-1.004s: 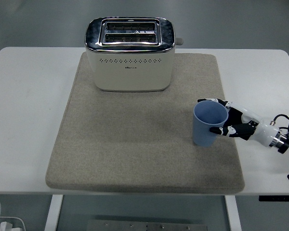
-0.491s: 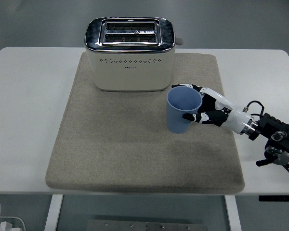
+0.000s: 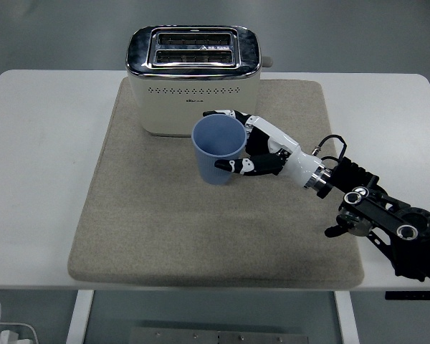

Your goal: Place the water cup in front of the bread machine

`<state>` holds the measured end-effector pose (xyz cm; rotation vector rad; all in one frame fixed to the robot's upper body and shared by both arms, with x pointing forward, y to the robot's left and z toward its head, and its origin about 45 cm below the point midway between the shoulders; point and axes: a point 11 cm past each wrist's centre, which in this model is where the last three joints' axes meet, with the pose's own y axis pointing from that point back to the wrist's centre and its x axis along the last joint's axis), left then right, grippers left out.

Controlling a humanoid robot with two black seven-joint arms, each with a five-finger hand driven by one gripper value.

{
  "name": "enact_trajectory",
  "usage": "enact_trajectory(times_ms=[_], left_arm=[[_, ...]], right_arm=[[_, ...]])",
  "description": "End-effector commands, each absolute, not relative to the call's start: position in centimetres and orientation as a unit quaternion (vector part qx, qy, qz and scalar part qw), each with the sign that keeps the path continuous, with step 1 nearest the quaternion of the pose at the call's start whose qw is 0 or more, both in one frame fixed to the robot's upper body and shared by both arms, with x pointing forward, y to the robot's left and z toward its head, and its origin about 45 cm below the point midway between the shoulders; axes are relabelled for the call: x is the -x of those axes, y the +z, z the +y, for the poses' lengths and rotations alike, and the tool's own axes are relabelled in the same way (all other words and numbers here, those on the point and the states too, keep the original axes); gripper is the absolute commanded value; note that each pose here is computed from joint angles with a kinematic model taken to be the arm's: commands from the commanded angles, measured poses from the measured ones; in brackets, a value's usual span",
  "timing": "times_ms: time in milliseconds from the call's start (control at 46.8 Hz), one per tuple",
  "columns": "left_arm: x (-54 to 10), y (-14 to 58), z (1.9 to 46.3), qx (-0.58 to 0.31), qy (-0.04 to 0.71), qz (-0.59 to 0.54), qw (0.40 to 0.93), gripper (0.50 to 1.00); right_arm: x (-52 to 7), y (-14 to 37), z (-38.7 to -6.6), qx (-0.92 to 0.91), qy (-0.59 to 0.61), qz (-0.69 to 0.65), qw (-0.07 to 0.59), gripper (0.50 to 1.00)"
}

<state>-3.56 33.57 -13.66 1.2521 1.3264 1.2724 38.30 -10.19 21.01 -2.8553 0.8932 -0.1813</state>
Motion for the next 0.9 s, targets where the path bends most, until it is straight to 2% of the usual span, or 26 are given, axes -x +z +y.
enact_trajectory(times_ms=[0,171,278,427,577,769,876], left_arm=[[3.6,-13.7,33.6,-0.505,0.513,0.535,0.443,1.000],[3.6,-13.7,33.6,-0.505,0.513,0.535,0.443,1.000],[3.6,-13.7,33.6,-0.505,0.513,0.535,0.443,1.000],[3.6,-13.7,33.6,-0.505,0.513,0.535,0.443,1.000],[3.6,-13.7,33.6,-0.505,0.513,0.535,0.443,1.000],[3.6,-13.7,33.6,-0.505,0.513,0.535,0.443,1.000],[3.6,-13.7,33.6,-0.505,0.513,0.535,0.443,1.000]], right_arm=[[-38.2,21.1,-9.2,0.948,-0.064,0.302,0.077,0.746],[-38.1,21.2,-7.7,0.942,-0.077,0.317,0.083,0.758],[-37.9,21.2,-6.3,0.938,-0.081,0.326,0.089,0.784],[-36.8,19.8,-4.6,0.941,-0.090,0.319,0.062,0.803],[-35.9,18.5,-4.1,0.941,-0.105,0.320,0.038,0.817],[-36.7,17.5,-5.0,0.933,-0.107,0.342,0.006,0.827],[-37.1,17.3,-5.2,0.930,-0.102,0.353,-0.009,0.858]])
